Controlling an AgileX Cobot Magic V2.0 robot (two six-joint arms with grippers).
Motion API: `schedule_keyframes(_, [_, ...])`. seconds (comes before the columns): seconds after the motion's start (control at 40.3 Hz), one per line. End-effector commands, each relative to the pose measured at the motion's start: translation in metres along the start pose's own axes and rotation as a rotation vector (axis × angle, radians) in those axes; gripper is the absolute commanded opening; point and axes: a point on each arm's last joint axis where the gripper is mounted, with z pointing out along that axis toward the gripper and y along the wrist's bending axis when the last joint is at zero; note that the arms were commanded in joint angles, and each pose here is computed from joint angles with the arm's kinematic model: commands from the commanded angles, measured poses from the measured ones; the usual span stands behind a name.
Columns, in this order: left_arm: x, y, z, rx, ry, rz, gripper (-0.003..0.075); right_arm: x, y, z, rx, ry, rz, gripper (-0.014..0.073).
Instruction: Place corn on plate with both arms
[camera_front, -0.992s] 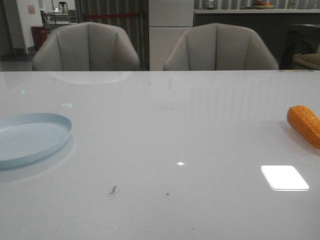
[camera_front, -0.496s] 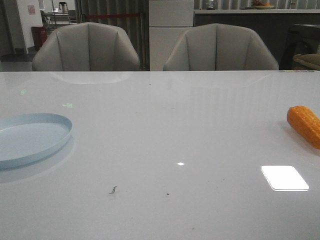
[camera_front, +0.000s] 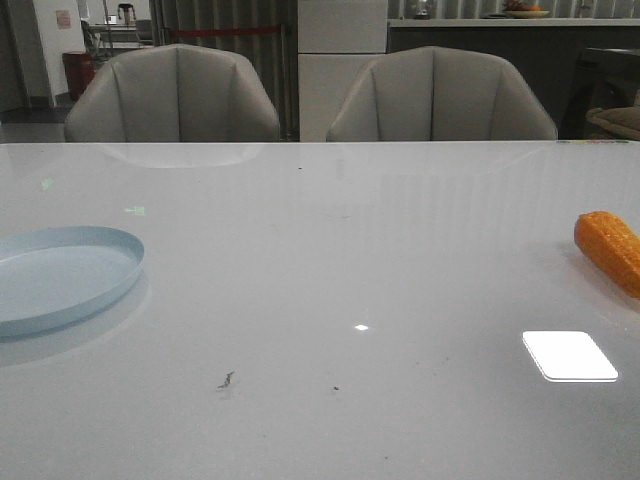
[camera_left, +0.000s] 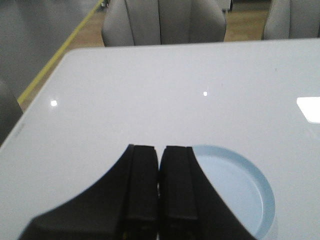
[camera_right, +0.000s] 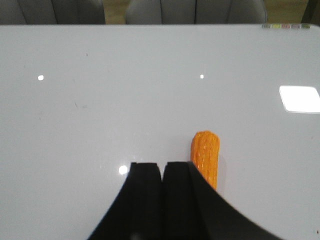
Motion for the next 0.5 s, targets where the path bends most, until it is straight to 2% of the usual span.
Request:
schedule_keyframes(0.0, [-0.009,0.0,0.008,0.005,-0.007,-0.001,0.0153,-0.011,-0.001,0.007,0.008,-0.027,0.004,0.0124])
schedule_keyframes(0.099, [0.003,-0.001,0.027,0.018,0.103,-0.006,0.0324,-0.003,-0.002,0.022,0.012,0.062,0.006,0.0365])
schedule_keyframes(0.174, [0.01,-0.002,0.039,0.026,0.165,-0.015,0.0459,0.001,-0.002,0.029,0.013,0.105,0.007,0.0486])
schedule_keyframes(0.223, [0.014,-0.003,0.045,0.031,0.192,-0.036,0.0499,0.003,-0.003,0.033,0.014,0.126,0.008,0.0502])
schedule_keyframes(0.298, [0.02,-0.005,0.055,0.047,0.244,-0.11,0.0501,0.005,-0.003,0.037,0.015,0.144,0.009,0.0498])
schedule_keyframes(0.471, [0.014,-0.005,0.069,0.049,0.263,-0.156,0.05,0.008,-0.003,0.039,0.016,0.164,0.009,0.0498])
